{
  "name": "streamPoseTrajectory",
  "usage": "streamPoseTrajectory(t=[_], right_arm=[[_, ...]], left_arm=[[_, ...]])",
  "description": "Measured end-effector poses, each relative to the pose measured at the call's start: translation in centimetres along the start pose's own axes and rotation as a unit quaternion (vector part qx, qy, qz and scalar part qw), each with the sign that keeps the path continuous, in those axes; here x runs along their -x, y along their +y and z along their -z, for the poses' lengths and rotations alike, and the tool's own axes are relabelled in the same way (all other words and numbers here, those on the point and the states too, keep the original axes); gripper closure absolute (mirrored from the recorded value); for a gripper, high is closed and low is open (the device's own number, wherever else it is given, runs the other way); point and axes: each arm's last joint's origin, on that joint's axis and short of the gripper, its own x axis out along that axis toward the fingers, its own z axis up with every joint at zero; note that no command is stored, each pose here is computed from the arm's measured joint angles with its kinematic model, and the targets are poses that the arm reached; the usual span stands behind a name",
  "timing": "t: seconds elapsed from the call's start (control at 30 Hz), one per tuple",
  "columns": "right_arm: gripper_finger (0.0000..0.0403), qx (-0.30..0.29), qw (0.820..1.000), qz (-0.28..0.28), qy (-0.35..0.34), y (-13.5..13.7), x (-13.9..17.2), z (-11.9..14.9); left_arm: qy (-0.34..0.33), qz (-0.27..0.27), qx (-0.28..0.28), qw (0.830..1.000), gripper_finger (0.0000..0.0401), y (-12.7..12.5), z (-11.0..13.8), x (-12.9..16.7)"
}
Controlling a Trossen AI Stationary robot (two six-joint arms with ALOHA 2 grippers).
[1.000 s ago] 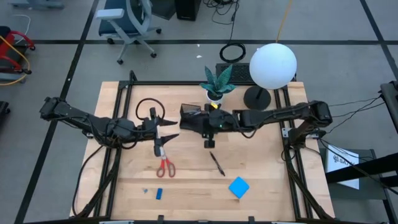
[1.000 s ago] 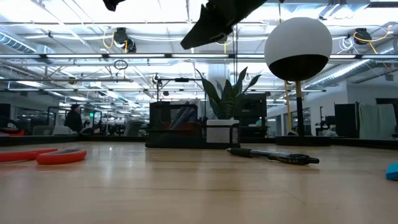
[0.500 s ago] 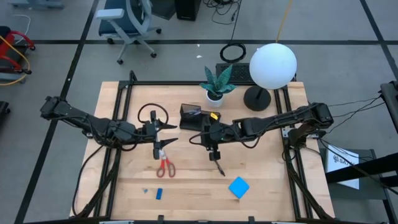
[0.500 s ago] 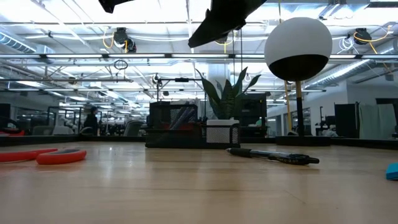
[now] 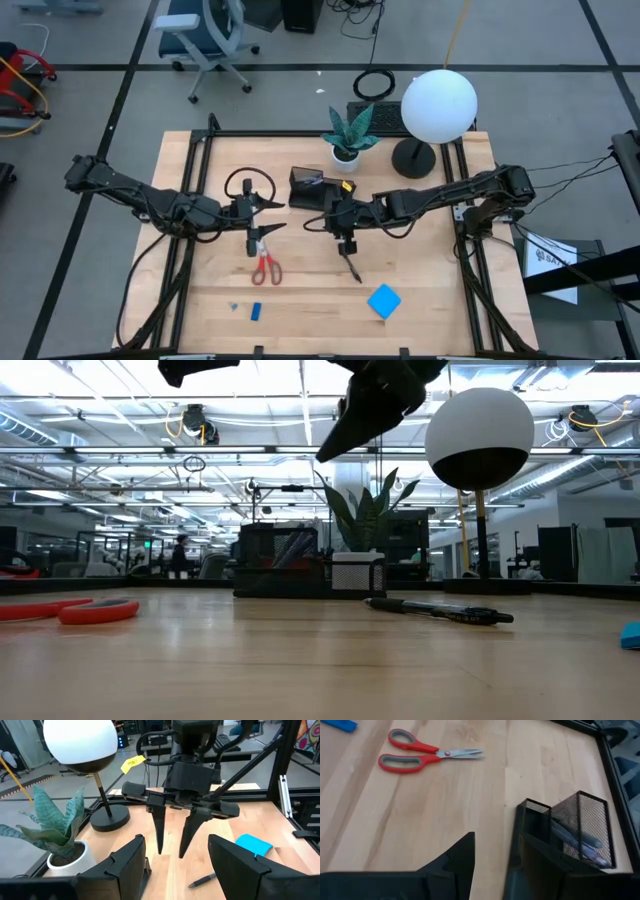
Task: Pick and place office supplies into organizer
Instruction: Put the black pen into the black desk organizer
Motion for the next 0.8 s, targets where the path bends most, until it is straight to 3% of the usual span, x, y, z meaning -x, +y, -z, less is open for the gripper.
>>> streamPoseTrajectory(t=[0.27, 0.37, 0.57, 0.8], right_arm=[[0.0259, 0.009, 1.0, -0.002, -0.006, 0.2, 0.4, -0.2], [0.0259, 0.002, 1.0, 0.002, -0.01, -0.1, 1.4, -0.3], [0.0259, -0.038, 0.997, 0.062, -0.009, -1.1, 4.3, -0.4], [0.0259, -0.074, 0.994, 0.074, 0.006, -1.5, 6.0, 0.5]], left_arm=[[0.02, 0.043, -0.007, 0.999, 0.0178, -0.4, 0.5, -0.2], [0.03, 0.043, -0.011, 0.999, 0.0178, -0.4, 0.7, -0.3], [0.049, 0.034, -0.016, 0.998, 0.0178, -0.1, 1.1, -0.5], [0.092, 0.028, -0.024, 0.995, 0.0178, 0.1, 2.2, -2.5]])
